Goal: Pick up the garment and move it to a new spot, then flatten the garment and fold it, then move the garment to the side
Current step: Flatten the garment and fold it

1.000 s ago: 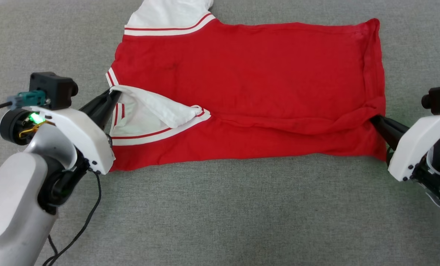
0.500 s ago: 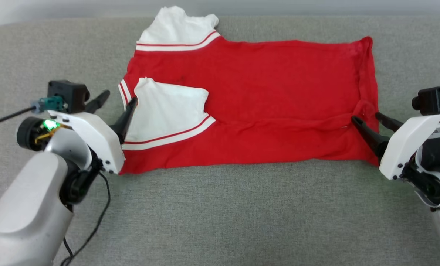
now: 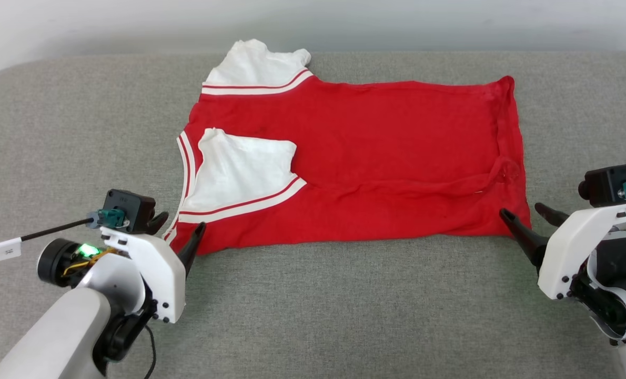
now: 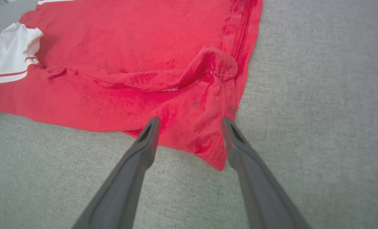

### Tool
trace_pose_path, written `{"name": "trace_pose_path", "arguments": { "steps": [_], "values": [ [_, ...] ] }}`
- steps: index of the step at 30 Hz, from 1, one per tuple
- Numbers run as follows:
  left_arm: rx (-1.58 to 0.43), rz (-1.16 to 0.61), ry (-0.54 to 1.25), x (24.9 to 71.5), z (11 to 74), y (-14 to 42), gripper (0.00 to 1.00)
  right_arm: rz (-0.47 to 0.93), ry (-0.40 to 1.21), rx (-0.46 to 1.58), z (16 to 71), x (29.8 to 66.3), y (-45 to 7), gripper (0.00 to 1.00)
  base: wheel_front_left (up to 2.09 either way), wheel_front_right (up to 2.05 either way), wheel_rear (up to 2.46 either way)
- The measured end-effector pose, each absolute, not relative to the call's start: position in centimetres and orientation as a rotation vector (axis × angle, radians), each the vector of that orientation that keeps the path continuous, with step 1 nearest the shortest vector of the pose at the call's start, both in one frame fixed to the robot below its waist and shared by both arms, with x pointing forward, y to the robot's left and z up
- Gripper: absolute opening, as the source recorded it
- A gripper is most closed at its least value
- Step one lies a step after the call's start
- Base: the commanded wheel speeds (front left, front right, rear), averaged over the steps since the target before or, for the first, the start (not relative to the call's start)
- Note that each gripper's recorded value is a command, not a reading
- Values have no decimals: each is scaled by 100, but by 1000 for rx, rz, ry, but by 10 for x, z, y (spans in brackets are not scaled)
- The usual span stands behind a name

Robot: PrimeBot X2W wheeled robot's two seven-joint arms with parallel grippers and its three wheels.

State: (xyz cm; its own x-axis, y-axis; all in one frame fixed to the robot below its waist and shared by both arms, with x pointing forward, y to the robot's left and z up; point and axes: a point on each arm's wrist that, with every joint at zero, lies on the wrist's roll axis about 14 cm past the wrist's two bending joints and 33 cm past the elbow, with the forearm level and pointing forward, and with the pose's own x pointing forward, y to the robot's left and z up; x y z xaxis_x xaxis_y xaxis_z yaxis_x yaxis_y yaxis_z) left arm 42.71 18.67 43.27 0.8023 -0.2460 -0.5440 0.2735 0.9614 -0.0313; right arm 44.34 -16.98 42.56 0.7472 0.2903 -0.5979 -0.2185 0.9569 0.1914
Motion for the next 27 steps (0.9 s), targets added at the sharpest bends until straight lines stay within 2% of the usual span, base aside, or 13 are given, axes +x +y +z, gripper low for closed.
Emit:
{"name": "trace_pose_path", "arguments": {
  "steps": [9,16,18,19,27],
  "values": [
    [169,-221,742,417,392,210,100,275,653,113,431,445,-160,100,0,0,0],
    [129,-234,811,422,371,206,100,270,655,114,429,446,-161,100,0,0,0],
    [114,-257,840,421,366,201,9,267,654,112,429,446,-163,100,0,0,0],
    [106,-272,852,420,365,198,0,263,654,108,430,446,-164,100,0,0,0],
    [53,-293,799,415,377,185,0,219,689,60,426,442,-179,100,0,0,0]
  ]
}}
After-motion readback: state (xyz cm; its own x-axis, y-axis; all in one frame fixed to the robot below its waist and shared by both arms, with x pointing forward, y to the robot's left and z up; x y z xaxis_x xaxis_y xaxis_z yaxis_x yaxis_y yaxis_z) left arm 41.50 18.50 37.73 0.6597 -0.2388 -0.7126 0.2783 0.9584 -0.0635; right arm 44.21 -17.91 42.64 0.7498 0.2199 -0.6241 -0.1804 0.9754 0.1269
